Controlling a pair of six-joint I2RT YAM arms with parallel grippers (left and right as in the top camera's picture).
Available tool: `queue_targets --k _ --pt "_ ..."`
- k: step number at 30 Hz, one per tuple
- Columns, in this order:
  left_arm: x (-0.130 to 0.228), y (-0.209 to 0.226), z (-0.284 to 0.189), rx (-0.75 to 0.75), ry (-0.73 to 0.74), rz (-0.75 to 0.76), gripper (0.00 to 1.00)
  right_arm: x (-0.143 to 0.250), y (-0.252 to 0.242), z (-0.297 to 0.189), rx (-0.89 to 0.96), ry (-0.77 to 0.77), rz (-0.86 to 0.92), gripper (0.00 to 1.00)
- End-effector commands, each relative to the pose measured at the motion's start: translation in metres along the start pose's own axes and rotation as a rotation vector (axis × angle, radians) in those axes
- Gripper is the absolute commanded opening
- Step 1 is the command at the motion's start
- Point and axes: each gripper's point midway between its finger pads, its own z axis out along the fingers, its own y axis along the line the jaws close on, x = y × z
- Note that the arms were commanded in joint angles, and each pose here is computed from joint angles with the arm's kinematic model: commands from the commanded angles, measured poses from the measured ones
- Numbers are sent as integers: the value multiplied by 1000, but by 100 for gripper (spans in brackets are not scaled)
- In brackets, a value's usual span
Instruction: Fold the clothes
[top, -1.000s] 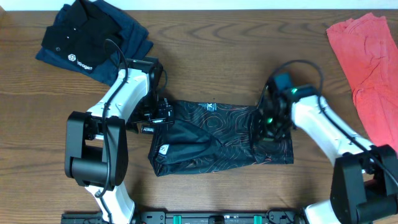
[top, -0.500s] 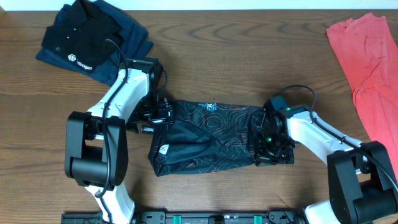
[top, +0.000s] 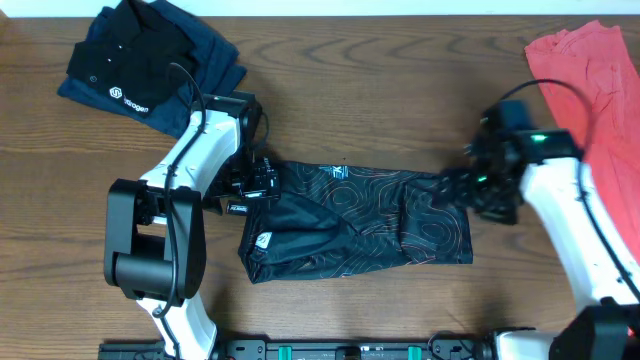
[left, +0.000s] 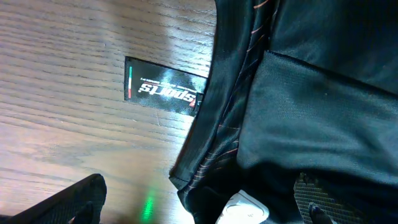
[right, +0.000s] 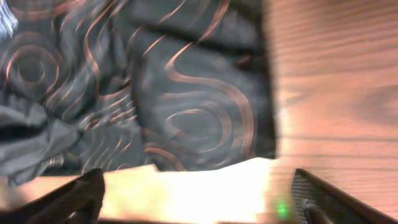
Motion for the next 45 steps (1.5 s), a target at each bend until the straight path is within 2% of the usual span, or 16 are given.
queue_targets --k 1,8,20,37,41,45 --pt "1 2 -2 2 -3 -2 98 -12 -30 -7 24 -32 35 96" --pt "1 2 -2 2 -4 -2 98 -14 -58 14 -57 1 108 96" --pt "1 2 -2 2 -4 -2 98 2 -61 65 -121 27 126 95" --pt "-10 -4 -2 27 -49 29 98 -3 -59 85 -160 -35 105 96" --pt "-11 -10 -3 60 -50 59 98 -10 -41 83 -269 -73 12 97" --pt "-12 -10 -3 62 -54 59 98 -10 -39 84 -274 -77 3 98"
